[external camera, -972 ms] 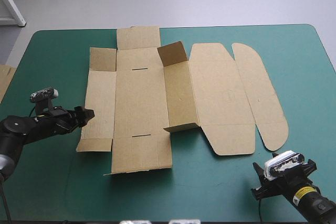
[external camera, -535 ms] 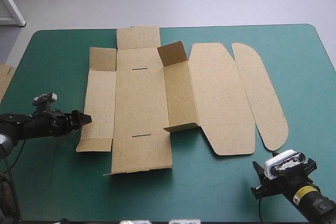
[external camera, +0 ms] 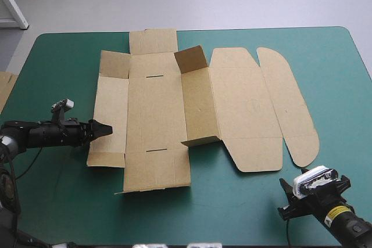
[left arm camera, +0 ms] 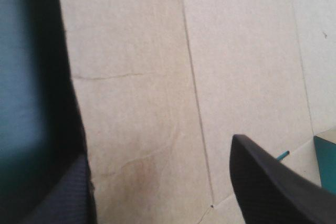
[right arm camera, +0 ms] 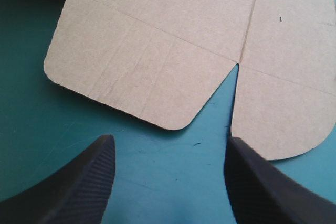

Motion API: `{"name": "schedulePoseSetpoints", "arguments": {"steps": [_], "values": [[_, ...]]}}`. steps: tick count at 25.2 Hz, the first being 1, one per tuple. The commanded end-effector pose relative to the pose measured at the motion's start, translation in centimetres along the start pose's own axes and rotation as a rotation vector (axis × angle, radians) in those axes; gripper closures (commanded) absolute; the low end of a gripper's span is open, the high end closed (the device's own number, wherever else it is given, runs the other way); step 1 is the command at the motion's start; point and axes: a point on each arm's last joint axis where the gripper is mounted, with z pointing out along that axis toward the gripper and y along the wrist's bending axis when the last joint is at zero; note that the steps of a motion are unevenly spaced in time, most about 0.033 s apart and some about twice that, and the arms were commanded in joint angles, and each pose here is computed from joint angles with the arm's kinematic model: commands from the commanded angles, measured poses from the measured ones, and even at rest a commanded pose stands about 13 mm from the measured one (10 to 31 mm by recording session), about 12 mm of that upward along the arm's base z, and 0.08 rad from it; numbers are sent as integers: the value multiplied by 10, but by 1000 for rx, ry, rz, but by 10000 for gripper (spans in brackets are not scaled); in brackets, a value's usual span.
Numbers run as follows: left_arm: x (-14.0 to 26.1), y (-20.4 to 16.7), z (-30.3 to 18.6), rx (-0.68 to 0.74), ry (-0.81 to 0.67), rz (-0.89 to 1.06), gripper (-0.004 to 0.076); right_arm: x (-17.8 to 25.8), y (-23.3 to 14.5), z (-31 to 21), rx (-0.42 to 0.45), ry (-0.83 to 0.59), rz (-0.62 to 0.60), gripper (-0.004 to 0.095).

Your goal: Fold the box

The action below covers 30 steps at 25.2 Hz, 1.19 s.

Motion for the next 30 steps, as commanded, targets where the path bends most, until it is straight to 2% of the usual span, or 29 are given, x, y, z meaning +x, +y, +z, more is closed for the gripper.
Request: {"name": "schedulePoseSetpoints", "arguments": {"steps": [1, 3, 7, 11, 18, 25, 30], "values": [[-9, -24, -2, 93, -28, 61, 231, -17, -1, -3, 2, -96, -12, 329], [-9, -31, 7, 77, -7, 95, 243, -18, -1, -3, 3, -101, -13, 329], [-10, -38, 18, 38, -9, 119, 419, -18, -1, -3, 3, -101, -13, 329], [-13, -38, 17, 24, -20, 128, 721, -18, -1, -3, 3, -101, -13, 329], [-33, -54, 6, 68, -4, 177, 734, -31, -3, -12, 9, -113, -7, 327], [-60, -94, 5, -129, 149, 401, 734, -63, -9, -40, 24, -113, 53, 324], [-77, -135, 5, -199, 151, 543, 734, -81, -13, -57, 33, -128, 61, 324]]}}
